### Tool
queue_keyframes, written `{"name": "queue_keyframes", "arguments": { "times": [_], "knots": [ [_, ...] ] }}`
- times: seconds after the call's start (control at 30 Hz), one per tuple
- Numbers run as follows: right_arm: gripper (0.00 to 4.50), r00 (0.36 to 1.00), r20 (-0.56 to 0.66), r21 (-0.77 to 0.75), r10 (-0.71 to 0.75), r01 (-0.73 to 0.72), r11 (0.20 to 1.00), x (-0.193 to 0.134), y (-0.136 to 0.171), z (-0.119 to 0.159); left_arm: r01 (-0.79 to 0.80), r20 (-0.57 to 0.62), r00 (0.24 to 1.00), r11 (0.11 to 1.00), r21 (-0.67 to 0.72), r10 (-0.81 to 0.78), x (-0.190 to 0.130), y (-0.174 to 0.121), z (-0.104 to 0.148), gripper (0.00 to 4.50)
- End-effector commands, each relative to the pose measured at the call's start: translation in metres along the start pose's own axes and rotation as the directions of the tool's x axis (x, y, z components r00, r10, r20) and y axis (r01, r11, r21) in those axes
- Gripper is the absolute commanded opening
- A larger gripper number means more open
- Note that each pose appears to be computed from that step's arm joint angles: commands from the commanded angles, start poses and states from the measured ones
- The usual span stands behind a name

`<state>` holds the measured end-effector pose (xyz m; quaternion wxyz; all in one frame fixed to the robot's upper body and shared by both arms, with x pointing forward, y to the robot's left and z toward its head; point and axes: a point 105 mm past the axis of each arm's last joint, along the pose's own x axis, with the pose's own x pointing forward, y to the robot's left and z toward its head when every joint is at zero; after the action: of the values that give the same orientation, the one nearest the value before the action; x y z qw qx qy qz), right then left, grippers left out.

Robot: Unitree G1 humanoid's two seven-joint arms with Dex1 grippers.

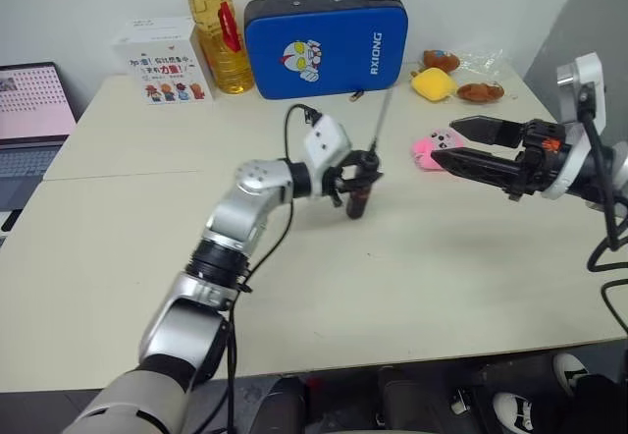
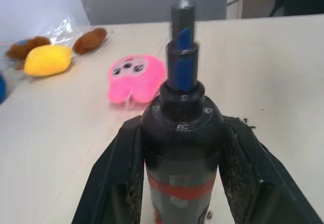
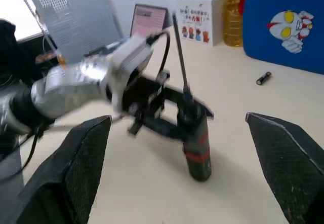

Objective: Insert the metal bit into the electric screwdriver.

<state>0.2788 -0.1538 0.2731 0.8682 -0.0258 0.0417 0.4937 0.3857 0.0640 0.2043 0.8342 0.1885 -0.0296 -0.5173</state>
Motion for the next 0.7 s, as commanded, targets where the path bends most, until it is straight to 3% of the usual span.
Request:
{"name": "queue_keyframes", "arguments": {
  "times": [0.03, 0.17, 0.33, 0.5, 0.7],
  "knots": [
    [4.48, 0.999, -0.022, -0.029, 0.024, -0.025, 0.999, 0.006, 0.014, -0.010, -0.002, -0.110, 0.994, 0.999, 0.050, 0.007, -0.047, 0.031, 0.000, 1.68],
    [4.48, 0.998, -0.015, -0.018, 0.061, -0.061, 0.998, 0.017, 0.027, -0.023, 0.086, -0.317, 0.947, 0.992, 0.088, -0.054, -0.091, 0.044, -0.013, 1.68],
    [4.48, 0.993, -0.054, -0.017, 0.103, -0.104, 0.994, 0.027, 0.043, -0.044, 0.216, -0.484, 0.859, 0.975, 0.046, -0.167, -0.115, 0.042, -0.036, 1.68],
    [4.48, 0.994, -0.070, -0.056, 0.079, -0.083, 0.995, 0.039, 0.044, -0.057, 0.255, -0.482, 0.855, 0.965, 0.066, -0.193, -0.082, 0.034, -0.057, 1.68],
    [4.48, 0.994, -0.086, -0.165, -0.074, 0.059, 0.985, 0.044, 0.021, -0.068, 0.203, -0.409, 0.899, 0.976, 0.078, -0.155, -0.035, 0.023, -0.077, 1.68]
  ]
}}
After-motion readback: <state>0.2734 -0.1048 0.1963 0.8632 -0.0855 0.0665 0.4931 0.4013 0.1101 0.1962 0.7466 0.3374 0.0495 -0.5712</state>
